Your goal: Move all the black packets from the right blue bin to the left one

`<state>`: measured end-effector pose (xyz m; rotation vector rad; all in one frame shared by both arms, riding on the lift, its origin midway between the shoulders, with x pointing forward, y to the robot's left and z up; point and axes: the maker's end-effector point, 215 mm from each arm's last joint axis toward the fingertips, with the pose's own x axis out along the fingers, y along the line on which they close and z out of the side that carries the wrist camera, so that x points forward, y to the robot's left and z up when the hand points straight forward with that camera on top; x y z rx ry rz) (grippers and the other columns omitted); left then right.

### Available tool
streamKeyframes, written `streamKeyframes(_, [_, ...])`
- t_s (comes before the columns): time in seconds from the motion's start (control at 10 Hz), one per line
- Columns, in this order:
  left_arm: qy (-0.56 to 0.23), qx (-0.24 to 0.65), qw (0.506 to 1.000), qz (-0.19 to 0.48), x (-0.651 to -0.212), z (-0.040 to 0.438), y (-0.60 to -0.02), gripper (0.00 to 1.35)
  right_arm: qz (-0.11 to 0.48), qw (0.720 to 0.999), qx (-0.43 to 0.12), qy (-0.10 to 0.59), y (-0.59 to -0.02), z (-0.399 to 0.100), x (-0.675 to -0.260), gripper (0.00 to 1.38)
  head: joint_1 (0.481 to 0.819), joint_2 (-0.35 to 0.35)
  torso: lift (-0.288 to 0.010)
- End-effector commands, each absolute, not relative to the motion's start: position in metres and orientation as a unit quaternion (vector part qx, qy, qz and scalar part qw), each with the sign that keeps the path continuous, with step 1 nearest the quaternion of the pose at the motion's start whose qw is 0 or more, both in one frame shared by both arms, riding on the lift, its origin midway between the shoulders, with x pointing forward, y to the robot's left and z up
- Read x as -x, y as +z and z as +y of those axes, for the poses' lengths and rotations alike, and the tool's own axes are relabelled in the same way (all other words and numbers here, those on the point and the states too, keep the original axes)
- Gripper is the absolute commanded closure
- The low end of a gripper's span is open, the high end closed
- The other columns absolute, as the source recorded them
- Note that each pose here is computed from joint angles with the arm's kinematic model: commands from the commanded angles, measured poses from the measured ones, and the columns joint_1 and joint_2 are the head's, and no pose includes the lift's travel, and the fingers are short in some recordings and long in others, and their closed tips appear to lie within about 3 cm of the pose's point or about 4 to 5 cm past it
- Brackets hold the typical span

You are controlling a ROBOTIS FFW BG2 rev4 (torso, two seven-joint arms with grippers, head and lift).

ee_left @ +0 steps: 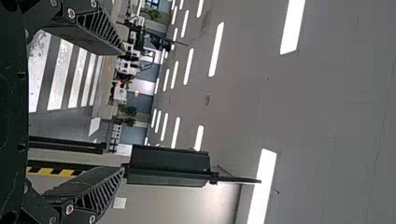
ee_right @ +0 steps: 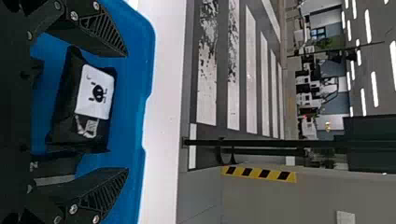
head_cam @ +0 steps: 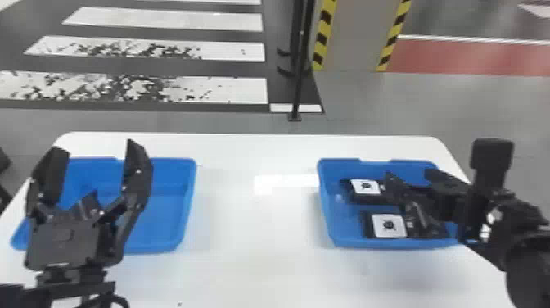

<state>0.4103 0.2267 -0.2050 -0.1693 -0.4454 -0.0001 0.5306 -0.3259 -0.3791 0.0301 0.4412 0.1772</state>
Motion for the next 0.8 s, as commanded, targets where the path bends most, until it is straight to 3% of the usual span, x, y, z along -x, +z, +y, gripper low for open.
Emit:
streamKeyframes(0.0, [-0.003,0.086,0.973,-0.215,-0.412,0.223,-0.208,0.16,0.253,0.964,-0.033,0.078,-0.416,-0.335,-0.536,0.17,0.695,-0.110,-0.140])
streamKeyframes(0.3, [-0.006,0.087,0.973,-0.211,-0.414,0.220,-0.209,0.16,0.279,0.949,-0.072,0.130,-0.456,-0.290,-0.547,0.17,0.695,-0.103,-0.140])
streamKeyframes(0.7, [-0.009,0.090,0.974,-0.208,-0.415,0.219,-0.211,0.16,0.278,0.950,-0.056,0.128,-0.455,-0.279,-0.556,0.17,0.695,-0.069,-0.140])
